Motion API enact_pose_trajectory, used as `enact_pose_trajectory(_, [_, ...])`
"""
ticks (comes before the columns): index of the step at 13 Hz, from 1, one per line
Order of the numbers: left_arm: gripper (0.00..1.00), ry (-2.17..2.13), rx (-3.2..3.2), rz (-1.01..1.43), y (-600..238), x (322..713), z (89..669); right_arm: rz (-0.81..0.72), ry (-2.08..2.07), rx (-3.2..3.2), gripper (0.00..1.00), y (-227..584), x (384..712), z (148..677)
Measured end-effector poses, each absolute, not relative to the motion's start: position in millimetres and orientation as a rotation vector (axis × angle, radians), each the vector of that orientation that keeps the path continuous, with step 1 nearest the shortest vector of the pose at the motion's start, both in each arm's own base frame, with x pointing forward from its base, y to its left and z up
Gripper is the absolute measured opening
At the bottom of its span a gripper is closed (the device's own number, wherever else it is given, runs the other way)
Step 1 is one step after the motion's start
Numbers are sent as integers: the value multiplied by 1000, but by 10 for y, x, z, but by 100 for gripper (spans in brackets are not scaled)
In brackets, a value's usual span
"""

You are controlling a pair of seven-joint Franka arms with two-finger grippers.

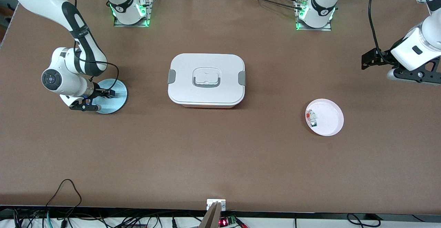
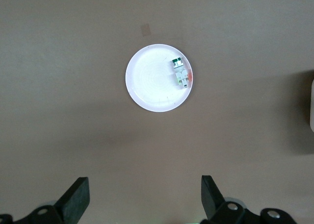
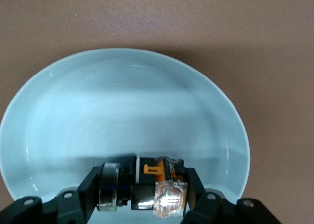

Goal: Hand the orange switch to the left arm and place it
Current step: 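Lift the switch with the right gripper and carry it over the box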

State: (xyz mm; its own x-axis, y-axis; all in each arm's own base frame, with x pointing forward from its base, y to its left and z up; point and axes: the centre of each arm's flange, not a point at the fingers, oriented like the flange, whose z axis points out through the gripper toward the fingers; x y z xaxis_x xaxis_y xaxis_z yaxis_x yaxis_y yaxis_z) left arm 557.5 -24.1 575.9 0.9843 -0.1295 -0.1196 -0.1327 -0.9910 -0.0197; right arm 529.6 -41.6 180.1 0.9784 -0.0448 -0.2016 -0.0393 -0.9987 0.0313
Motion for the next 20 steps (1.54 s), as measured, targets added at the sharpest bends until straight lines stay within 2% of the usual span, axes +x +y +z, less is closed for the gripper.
enact_pose_trajectory(4, [100,205,-3102,184,-242,5575,5759,-292,-39,3103,73,-358,5346,1854])
enact_pose_trajectory(6, [100,206,-3102,184,-245,5574,5759,-233,94,3117,73,-223,5494,2040])
enact_pose_trajectory(11, [100,207,-3102,184,-249,5574,5759,-183,540,3130,73,275,6062,3075])
enact_pose_trajectory(14, [100,207,-3102,184,-249,5574,5759,-108,772,3115,73,849,6284,3719])
enact_pose_trajectory(17, [100,207,-3102,184,-249,5574,5759,-43,978,3072,73,1630,6275,4147])
enact_pose_trajectory(20, [100,207,-3102,184,-249,5574,5759,50,1184,3109,73,2516,6101,4481])
